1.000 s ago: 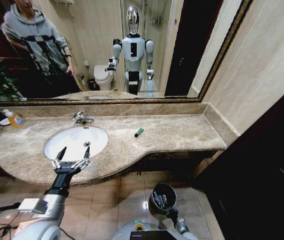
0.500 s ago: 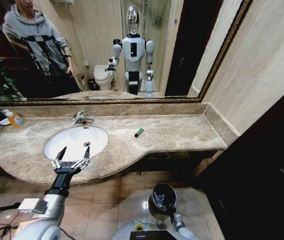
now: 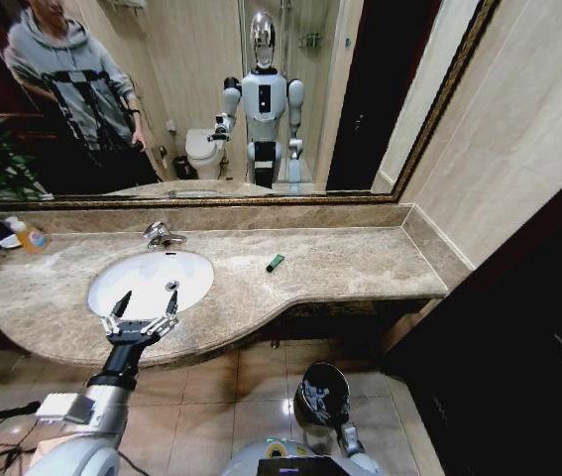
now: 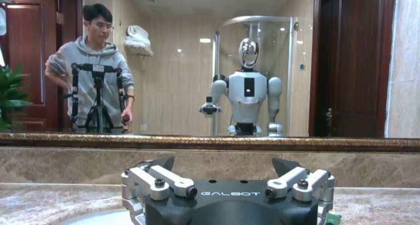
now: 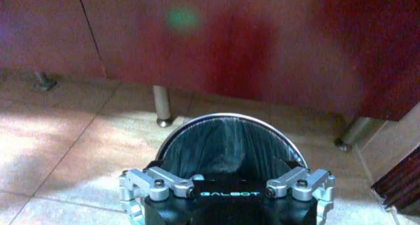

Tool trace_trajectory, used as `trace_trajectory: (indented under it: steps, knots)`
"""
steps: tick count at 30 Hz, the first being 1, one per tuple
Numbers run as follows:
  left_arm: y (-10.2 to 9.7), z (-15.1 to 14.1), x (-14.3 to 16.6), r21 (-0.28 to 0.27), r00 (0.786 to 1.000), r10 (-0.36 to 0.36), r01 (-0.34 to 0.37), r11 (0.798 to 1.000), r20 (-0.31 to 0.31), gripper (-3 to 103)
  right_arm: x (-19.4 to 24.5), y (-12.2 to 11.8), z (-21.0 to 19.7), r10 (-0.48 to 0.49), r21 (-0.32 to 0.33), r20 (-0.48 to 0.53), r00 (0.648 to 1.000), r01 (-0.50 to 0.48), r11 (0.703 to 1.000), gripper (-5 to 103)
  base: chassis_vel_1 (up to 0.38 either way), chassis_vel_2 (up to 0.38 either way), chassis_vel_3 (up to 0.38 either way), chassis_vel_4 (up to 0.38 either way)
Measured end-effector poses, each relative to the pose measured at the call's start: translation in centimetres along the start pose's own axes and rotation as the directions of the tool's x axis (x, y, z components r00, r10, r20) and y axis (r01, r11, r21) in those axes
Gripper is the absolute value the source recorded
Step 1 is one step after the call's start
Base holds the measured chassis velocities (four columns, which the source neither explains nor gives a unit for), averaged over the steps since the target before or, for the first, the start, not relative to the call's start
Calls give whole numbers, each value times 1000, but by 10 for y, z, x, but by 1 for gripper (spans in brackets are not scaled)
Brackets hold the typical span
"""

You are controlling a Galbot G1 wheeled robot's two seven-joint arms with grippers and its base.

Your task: Pick up the trash from the sink and place it in the trash bin.

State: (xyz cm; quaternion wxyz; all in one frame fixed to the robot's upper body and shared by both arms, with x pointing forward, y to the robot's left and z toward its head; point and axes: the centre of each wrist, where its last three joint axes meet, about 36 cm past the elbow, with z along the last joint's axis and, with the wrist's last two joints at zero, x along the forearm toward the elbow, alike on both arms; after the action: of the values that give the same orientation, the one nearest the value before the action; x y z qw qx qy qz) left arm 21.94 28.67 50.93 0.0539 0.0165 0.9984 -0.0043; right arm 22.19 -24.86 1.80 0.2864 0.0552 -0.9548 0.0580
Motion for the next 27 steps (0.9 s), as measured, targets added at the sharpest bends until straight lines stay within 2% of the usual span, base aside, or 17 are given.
trace_trajectory:
  steps: [11,16,18,21,27]
  knots:
    - [0,0,0,0,1000,0,0,1000,0,100,10,17,11,-1,-30,40,999,3,1000,100,0,0,0,0]
    - [0,0,0,0,1000,0,0,1000,0,100,15,19,11,-67,-61,61,996,71,996,100,0,0,0,0]
    - [0,0,0,0,1000,0,0,1000,0,100,15,14,2,-87,-90,82,993,95,991,100,0,0,0,0]
    - [0,0,0,0,1000,0,0,1000,0,100,8,12,-9,-61,-116,127,990,76,990,100,0,0,0,0]
    - [0,0,0,0,1000,0,0,1000,0,100,6,-24,-73,42,-96,239,970,-19,995,100,0,0,0,0]
